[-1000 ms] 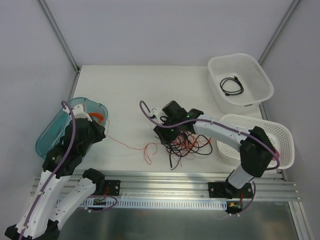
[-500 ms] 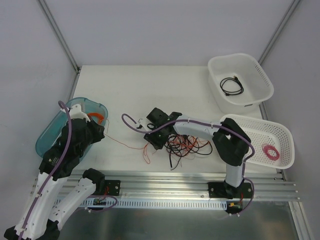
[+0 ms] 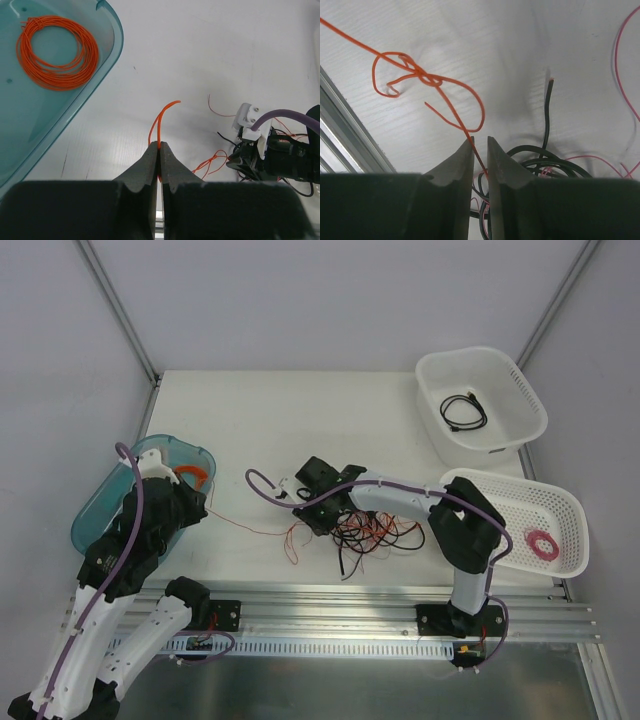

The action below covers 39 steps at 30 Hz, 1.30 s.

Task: Untangle the cables

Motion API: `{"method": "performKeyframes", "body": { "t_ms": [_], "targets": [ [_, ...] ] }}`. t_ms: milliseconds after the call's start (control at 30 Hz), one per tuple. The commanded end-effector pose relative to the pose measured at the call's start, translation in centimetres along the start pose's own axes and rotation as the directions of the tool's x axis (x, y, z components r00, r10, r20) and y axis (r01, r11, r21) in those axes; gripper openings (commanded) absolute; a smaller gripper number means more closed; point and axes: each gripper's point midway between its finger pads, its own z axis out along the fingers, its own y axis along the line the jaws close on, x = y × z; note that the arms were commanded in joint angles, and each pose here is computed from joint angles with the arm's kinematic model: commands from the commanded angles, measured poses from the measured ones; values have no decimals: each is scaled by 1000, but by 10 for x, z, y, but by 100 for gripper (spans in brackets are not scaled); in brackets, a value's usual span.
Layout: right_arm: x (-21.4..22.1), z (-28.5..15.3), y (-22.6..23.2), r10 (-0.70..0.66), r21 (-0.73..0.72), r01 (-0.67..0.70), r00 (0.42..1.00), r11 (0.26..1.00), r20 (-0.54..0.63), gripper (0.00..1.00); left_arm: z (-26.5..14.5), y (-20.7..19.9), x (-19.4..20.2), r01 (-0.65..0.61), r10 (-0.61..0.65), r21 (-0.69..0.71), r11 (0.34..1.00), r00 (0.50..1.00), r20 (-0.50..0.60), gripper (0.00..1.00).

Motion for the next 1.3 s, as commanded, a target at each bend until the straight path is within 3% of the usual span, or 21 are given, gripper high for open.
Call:
{"method": "performKeyframes", "body": {
  "t_ms": [0,67,133,367,467,500,567,633,800,867,933,1100,1167,1267],
  "targets": [
    [-5,-16,5,-32,1,32,999,999,26,19,-1,7,-3,-18,19,-28,999,1000,18,0],
    [-6,-17,4,-27,3,27,999,1000,30,7,-2,9,-4,-21,22,-37,999,999,23,0],
    [-6,-19,4,-27,7,27,999,1000,35,1,-1,12,-3,-25,26,-50,998,999,23,0],
    [-1,-74,-15,51,77,-62,989,995,141,1,5,44,6,-79,82,-212,974,997,3,0],
    [5,-126,-32,149,87,-183,943,979,297,1,4,60,4,-96,103,-301,949,995,9,0],
    [2,-160,-42,179,102,-238,898,966,403,1,3,64,5,-105,111,-322,941,994,2,0],
    [8,-189,-47,210,99,-294,846,951,491,1,2,71,2,-109,121,-365,925,993,10,0],
    [14,-238,-60,238,115,-387,747,915,621,1,1,78,0,-121,136,-408,905,991,6,0],
    [33,-303,-81,288,101,-560,563,822,775,1,-5,80,-11,-107,132,-437,893,991,28,0],
    [38,-310,-84,310,96,-601,535,793,786,1,-6,76,-15,-98,125,-427,899,992,36,0],
    [38,-303,-84,338,80,-603,546,793,766,1,-9,67,-20,-79,105,-388,918,993,46,0],
    [45,-244,-85,506,-36,-638,574,769,644,2,-8,19,-29,-53,59,-153,987,998,35,0],
    [55,-219,-85,549,-42,-658,590,752,592,23,-11,4,-35,-45,49,-80,996,998,48,0],
    [63,-193,-78,573,-21,-663,630,748,524,39,-23,-26,-58,-24,20,54,998,996,88,0]
  ]
}}
